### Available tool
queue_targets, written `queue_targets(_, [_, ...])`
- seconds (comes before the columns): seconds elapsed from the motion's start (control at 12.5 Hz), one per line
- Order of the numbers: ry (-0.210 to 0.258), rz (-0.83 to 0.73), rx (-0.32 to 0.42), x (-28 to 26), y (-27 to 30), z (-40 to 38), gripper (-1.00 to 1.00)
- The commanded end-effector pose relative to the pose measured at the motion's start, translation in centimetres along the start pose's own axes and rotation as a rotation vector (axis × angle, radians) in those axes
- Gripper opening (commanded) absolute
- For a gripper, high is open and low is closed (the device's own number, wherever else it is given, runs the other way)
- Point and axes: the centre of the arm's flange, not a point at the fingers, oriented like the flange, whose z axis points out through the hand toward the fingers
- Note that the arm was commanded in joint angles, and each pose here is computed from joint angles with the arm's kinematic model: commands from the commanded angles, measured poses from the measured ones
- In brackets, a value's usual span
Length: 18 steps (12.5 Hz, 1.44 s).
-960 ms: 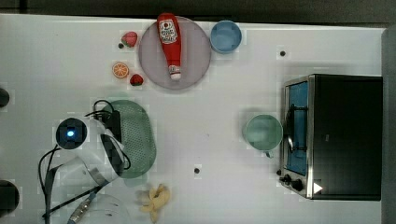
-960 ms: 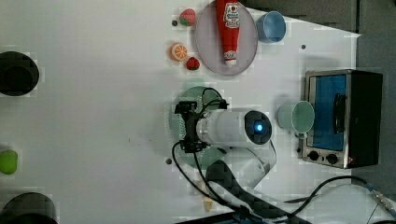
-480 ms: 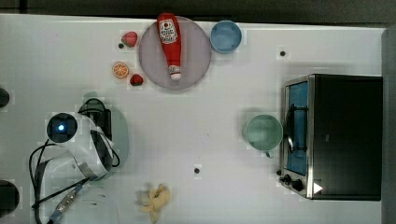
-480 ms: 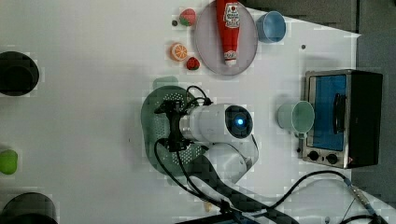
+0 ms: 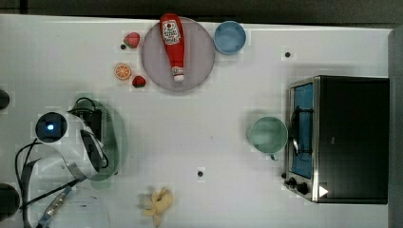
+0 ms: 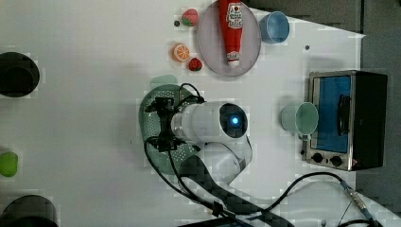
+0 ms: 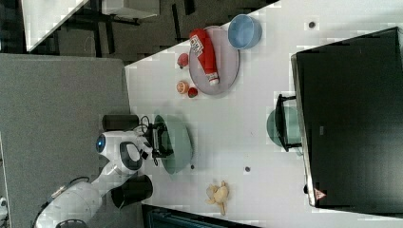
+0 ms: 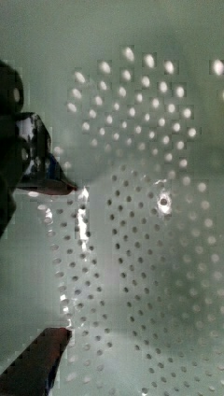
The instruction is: Drag strainer right to left.
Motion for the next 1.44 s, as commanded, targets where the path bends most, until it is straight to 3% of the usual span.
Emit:
queue_targets(0.08, [-0.046,0.091,0.022,-4.0,0.4,-0.8,1.00])
queue_targets(0.32, [-0.060,0.088,0.031,-6.0,0.4,-0.6,1.00])
queue_targets(0.48, [-0.038,0.045,0.030,-5.9,0.6,-0.9,1.00])
queue_targets(0.88, [0.068,-0.247,0.077,-2.1,-2.7,-12.5,1.00])
queue_targets(1.12, [0.127,-0.408,0.075,6.7,-5.7,-25.6,1.00])
queue_targets(1.44, [0.131,-0.566,0.085,22.6,-5.5,-41.2,1.00])
